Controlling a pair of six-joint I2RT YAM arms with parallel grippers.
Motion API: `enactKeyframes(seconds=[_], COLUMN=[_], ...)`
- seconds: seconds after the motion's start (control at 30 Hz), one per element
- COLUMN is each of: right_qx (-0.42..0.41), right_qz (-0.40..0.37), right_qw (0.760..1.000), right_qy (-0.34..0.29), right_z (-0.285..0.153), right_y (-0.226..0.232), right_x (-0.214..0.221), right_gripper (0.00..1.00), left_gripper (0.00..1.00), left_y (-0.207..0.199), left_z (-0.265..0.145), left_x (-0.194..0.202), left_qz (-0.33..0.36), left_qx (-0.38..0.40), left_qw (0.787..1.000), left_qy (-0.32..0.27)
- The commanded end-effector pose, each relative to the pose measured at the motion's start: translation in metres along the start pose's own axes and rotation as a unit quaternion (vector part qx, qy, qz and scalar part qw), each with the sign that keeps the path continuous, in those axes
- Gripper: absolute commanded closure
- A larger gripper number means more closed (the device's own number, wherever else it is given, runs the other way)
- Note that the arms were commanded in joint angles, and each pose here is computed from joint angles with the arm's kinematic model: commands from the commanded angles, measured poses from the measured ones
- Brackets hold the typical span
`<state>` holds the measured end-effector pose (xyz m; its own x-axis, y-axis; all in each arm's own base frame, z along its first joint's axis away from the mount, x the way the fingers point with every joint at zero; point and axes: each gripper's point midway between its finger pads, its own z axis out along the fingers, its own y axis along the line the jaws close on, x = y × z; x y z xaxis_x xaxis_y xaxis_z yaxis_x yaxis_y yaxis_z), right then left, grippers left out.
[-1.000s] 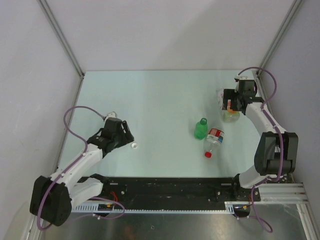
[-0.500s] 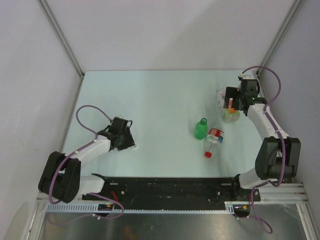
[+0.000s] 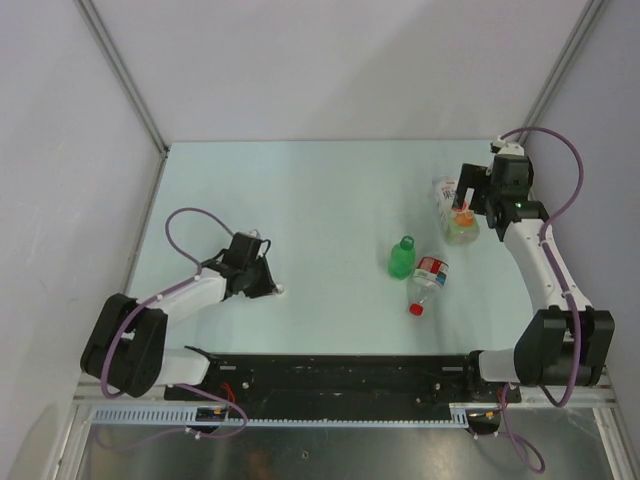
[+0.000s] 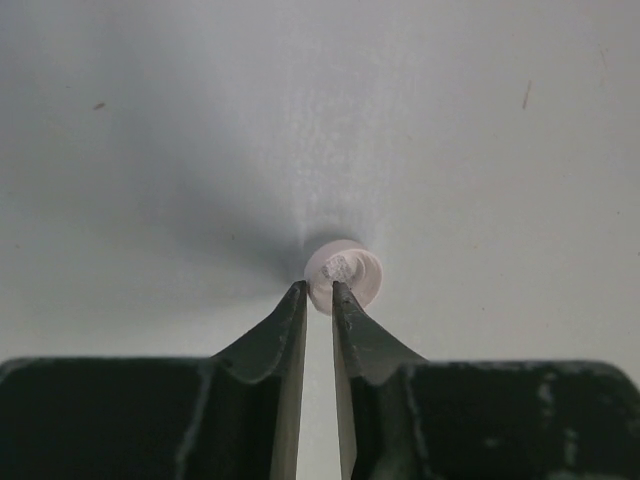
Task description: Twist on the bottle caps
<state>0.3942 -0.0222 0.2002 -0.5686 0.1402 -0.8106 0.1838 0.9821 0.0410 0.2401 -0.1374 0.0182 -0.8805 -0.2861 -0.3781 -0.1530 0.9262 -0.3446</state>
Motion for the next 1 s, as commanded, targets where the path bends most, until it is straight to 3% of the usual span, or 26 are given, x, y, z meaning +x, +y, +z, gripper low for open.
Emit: enactKeyframes(seconds=[0.0, 0.13, 0.23, 0.33, 0.43, 0.57, 0.63, 0.7, 0.8, 0.97], right_qx=[0.005, 0.000, -0.018, -0.048, -0.118, -0.240, -0.319, -0.406, -0.530, -0.674], right_qz=[0.024, 0.035, 0.046, 0.056, 0.064, 0.060, 0.033, 0.009, 0.008, 0.067], right_qw=[0.999, 0.999, 0.998, 0.996, 0.989, 0.966, 0.945, 0.912, 0.847, 0.736], right_qy=[-0.034, -0.042, -0.047, -0.053, -0.063, -0.073, -0.068, -0.059, -0.032, 0.019], right_z=[-0.018, -0.027, -0.037, -0.050, -0.071, -0.107, -0.131, -0.164, -0.221, -0.302], right_y=[-0.003, -0.001, 0.004, 0.014, 0.037, 0.090, 0.130, 0.173, 0.227, 0.274], right_x=[-0.015, -0.015, -0.016, -0.018, -0.022, -0.020, -0.012, -0.003, 0.010, 0.013], right_gripper=[0.01, 0.01, 0.01, 0.01, 0.01, 0.05, 0.05, 0.05, 0.05, 0.09], left_gripper=[0.80, 0.84, 0.97, 1.00, 1.00, 1.00, 1.00, 1.00, 1.00, 1.00], left_y=[-0.012, -0.020, -0.027, -0.040, -0.059, -0.100, -0.133, -0.163, -0.193, -0.200], left_z=[-0.005, 0.001, 0.005, 0.001, -0.013, -0.054, -0.087, -0.128, -0.200, -0.279], left_x=[0.007, 0.013, 0.015, 0.011, -0.004, -0.036, -0.051, -0.058, -0.061, -0.053], left_qz=[0.034, 0.050, 0.059, 0.073, 0.088, 0.126, 0.152, 0.183, 0.219, 0.250], left_qx=[0.027, 0.023, 0.021, 0.034, 0.064, 0.134, 0.209, 0.289, 0.400, 0.495], left_qw=[0.999, 0.998, 0.998, 0.997, 0.994, 0.978, 0.954, 0.914, 0.831, 0.712], left_qy=[0.002, 0.013, 0.019, 0.012, -0.017, -0.098, -0.155, -0.217, -0.318, -0.431])
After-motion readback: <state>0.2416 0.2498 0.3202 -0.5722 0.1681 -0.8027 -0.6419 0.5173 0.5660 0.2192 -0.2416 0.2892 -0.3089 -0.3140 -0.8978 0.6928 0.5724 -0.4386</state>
